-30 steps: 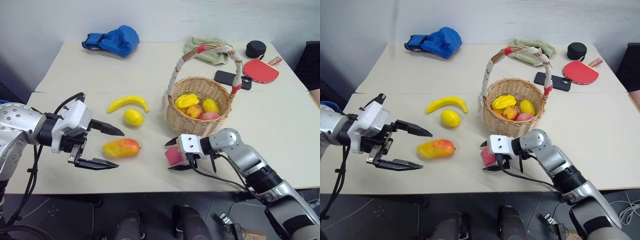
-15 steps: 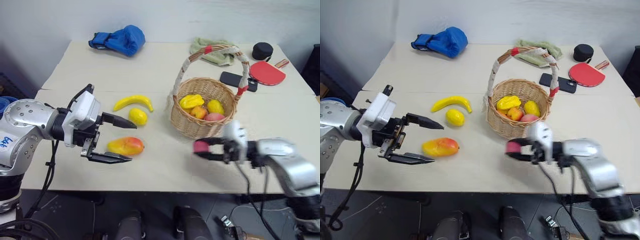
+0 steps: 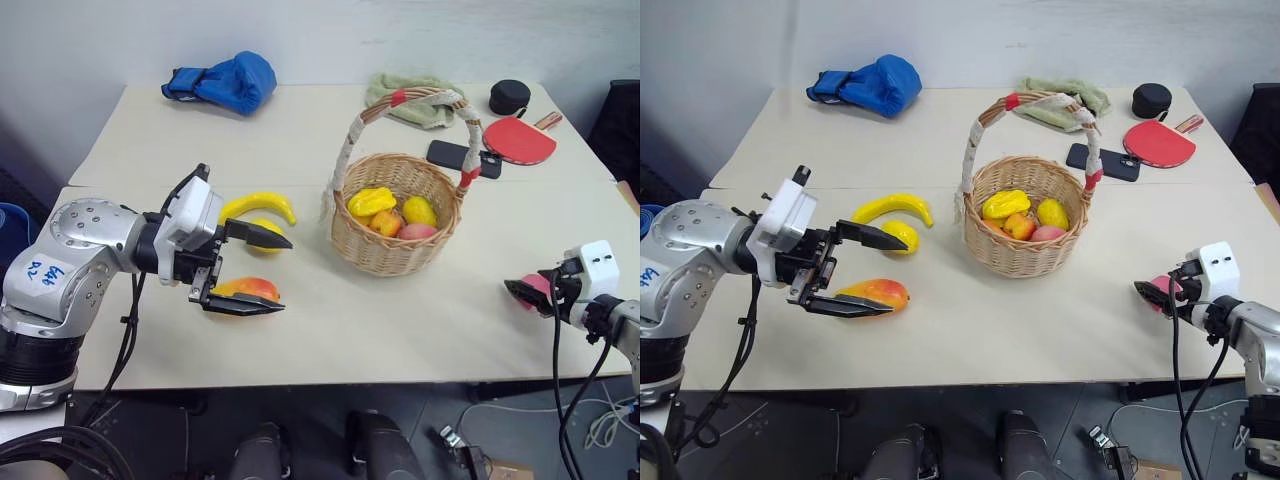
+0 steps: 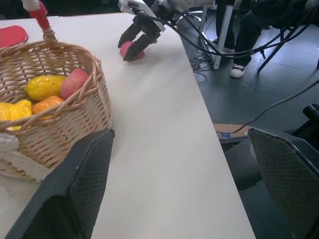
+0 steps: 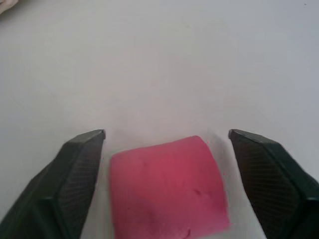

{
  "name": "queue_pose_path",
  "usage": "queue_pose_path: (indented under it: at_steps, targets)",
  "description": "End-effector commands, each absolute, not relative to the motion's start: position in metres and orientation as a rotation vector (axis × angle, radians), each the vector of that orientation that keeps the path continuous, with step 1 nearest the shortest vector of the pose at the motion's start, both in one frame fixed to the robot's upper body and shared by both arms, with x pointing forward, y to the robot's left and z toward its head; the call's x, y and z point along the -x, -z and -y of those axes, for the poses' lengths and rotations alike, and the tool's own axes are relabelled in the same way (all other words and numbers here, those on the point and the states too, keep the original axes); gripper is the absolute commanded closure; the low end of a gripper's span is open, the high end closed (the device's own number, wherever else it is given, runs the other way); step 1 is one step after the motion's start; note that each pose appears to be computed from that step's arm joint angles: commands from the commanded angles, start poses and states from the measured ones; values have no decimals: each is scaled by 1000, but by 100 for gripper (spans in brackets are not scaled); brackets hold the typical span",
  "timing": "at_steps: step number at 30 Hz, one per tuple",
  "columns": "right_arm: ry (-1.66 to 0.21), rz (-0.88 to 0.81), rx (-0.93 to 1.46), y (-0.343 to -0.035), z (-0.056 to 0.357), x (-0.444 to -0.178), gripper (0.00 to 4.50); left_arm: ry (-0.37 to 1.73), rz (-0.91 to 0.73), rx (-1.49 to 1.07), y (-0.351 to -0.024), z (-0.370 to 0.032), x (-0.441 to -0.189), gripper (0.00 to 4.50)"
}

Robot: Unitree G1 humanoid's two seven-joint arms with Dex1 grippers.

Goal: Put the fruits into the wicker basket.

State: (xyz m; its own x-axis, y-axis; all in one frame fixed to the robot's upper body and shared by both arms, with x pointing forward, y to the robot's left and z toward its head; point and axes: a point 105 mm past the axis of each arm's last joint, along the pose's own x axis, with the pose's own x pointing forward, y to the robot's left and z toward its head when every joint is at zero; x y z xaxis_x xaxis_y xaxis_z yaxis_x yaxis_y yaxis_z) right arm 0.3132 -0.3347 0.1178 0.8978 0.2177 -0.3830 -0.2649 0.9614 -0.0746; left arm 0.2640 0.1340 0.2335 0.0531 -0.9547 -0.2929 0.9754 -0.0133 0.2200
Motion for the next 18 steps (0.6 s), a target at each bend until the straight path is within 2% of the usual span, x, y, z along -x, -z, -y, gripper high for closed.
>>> queue_pose_path:
  at_steps: [1,6,9,13,18]
  targets:
    - [-323,-274,209,-170,329,-302,3,1468,-69,-464,-237,-151,-267,0]
    - [-630,-164,296,-234,281,-271,3,1373,-170,-618,-215,-183,-270,0]
    - [-919,-138,306,-263,238,-238,3,1347,-239,-741,-193,-198,-272,0]
    - [-1140,-123,334,-279,202,-212,3,1339,-266,-795,-173,-201,-279,0]
    - [-1252,-69,334,-292,178,-202,3,1314,-265,-807,-159,-194,-293,0]
